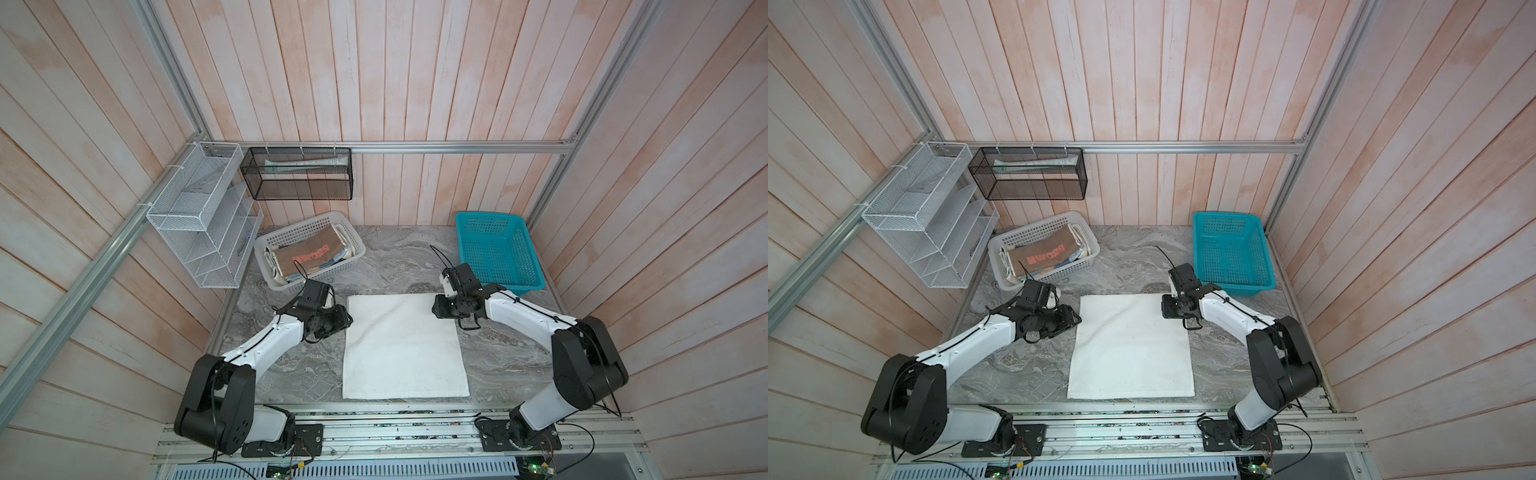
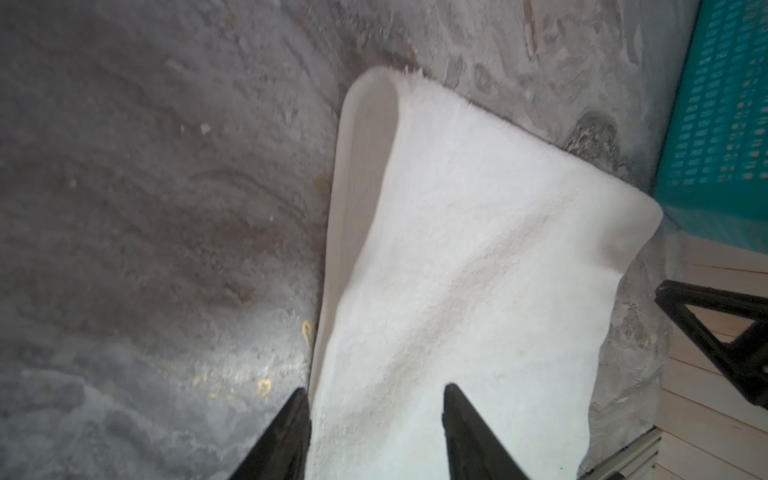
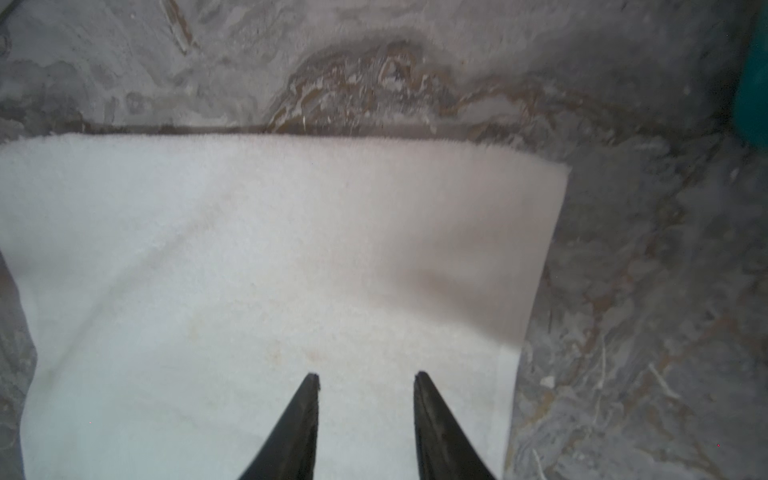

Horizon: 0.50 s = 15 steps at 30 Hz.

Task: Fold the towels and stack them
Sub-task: 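Reach both grippers to the towel's far edge and grasp its corners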

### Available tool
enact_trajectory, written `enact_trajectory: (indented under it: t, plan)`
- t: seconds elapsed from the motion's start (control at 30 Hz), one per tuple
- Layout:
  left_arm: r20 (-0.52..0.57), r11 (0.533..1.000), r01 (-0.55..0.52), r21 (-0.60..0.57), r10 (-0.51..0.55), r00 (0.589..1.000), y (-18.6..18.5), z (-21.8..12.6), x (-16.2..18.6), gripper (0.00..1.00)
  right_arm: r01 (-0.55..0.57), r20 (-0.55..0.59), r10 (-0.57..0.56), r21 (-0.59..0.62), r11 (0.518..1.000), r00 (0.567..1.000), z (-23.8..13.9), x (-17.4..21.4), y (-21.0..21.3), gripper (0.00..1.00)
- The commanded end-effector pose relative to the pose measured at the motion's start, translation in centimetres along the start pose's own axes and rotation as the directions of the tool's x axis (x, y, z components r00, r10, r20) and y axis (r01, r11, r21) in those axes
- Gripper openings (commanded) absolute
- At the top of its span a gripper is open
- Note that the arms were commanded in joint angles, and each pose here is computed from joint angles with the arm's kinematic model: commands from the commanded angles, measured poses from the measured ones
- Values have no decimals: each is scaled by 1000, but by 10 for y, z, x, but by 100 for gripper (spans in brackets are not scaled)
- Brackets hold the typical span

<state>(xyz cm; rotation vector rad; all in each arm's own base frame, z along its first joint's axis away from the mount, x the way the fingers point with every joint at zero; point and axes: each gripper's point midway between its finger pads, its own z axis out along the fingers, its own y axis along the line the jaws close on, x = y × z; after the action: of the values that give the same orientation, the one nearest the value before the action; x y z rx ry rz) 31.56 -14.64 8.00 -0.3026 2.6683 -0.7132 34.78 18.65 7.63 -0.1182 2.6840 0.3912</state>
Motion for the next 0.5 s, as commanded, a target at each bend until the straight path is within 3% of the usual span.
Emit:
enact_trajectory:
  t: [0.0, 0.13, 0.3, 0.47]
  plan:
    - [44, 993, -98, 71, 95, 994, -13, 16, -37, 53, 39, -44, -34, 112, 993, 998, 23, -7, -27, 40]
    - [42, 994, -91, 57, 88, 995, -8, 43, -63, 53, 22, -53, -14, 154, 988, 999, 34, -18, -41, 41]
    - [1, 994, -79, 75, 79, 997, -7, 67, -71, 53, -4, -54, 15, 193, 981, 998, 37, -20, -61, 42]
    - [1, 993, -78, 86, 78, 997, -6, 76, -76, 46, -27, -72, 43, 212, 977, 996, 45, -15, -78, 43]
